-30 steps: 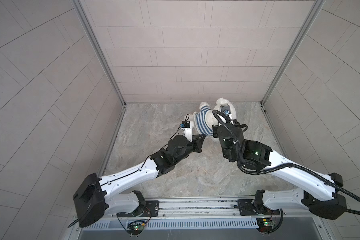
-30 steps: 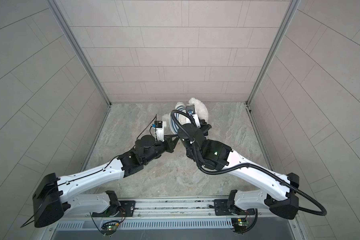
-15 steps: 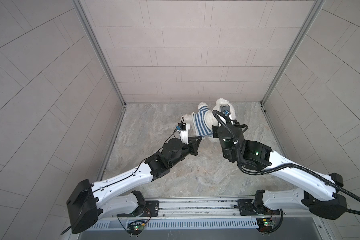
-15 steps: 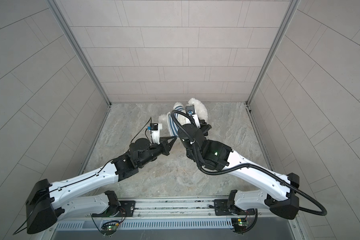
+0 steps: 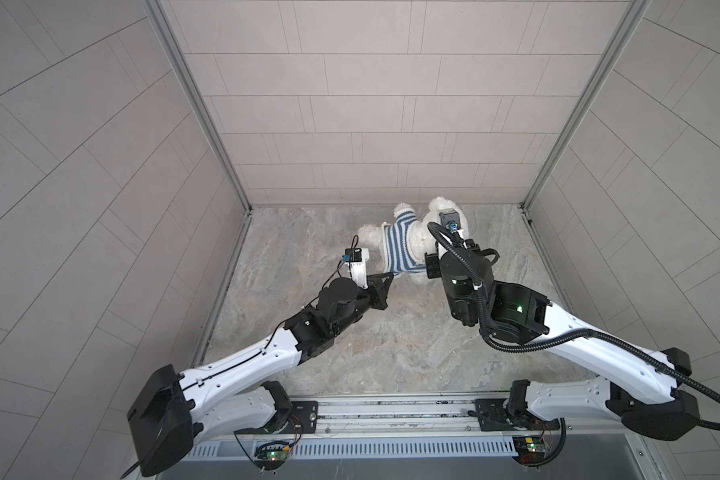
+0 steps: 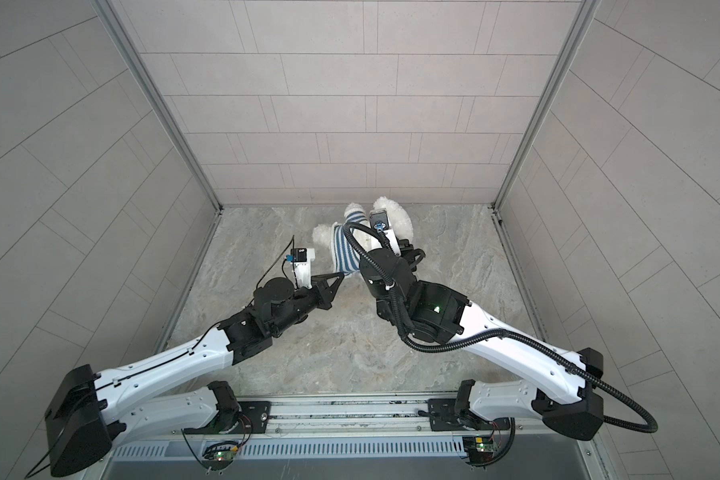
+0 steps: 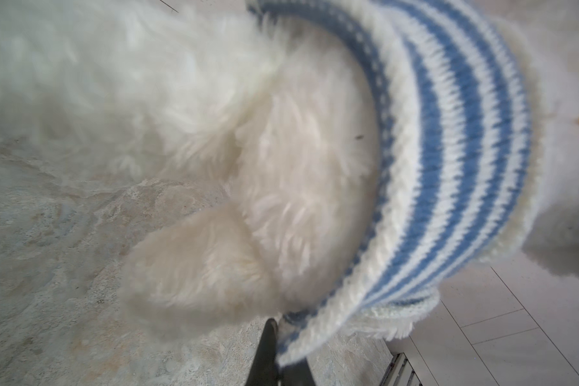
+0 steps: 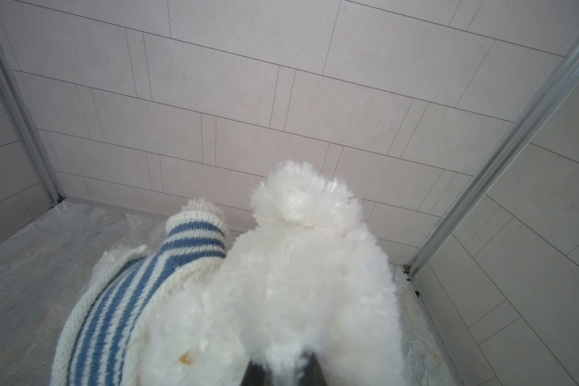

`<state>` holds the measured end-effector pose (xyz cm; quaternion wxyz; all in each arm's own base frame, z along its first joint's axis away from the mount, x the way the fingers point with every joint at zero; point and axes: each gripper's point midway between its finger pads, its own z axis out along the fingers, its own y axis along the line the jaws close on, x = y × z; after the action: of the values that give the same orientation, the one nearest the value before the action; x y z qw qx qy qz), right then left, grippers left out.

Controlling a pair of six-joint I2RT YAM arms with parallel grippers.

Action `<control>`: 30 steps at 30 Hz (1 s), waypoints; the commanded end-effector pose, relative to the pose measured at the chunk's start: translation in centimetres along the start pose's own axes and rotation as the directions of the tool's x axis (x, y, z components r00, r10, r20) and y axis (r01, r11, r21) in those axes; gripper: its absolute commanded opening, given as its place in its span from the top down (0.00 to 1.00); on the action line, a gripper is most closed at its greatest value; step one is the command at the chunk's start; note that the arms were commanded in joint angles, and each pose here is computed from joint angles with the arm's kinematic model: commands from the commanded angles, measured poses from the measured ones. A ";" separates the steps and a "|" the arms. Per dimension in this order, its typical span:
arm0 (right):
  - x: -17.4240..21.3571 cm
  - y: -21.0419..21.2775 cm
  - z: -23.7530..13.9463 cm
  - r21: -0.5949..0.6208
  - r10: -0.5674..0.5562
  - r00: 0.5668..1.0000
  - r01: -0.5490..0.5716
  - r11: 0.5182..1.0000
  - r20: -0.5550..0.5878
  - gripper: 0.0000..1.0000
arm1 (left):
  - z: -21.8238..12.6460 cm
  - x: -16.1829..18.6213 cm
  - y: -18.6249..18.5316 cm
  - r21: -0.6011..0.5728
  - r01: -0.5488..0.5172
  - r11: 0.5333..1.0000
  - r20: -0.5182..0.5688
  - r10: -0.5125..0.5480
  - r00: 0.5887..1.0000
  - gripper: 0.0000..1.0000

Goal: Dress the teddy bear

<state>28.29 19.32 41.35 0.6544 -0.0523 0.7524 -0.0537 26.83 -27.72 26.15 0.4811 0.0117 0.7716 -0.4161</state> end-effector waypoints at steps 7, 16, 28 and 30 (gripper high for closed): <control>-2.5 -2.5 -1.5 0.008 0.095 0.993 -0.096 0.995 0.067 1.00 | -0.4 0.2 2.7 -0.053 0.041 0.998 -0.003 -0.041 0.999 1.00; -2.7 -1.4 -1.1 -0.025 0.088 0.994 -0.087 0.996 0.069 1.00 | -0.2 0.4 5.4 -0.194 0.115 0.974 0.025 -0.112 0.993 1.00; -2.7 2.3 -1.8 -0.246 0.007 0.991 0.026 0.969 0.133 1.00 | -1.7 0.0 -2.3 0.135 -0.095 0.986 -0.044 0.101 0.994 0.76; -2.7 2.6 -2.0 -0.267 -0.011 0.990 0.049 0.963 0.142 1.00 | -2.8 0.2 -2.6 0.154 -0.109 0.982 -0.068 0.121 0.990 0.70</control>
<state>27.43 22.25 41.36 0.6660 -0.1495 0.7308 0.0090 25.01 -27.99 26.82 0.4658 0.0687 0.7652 -0.4391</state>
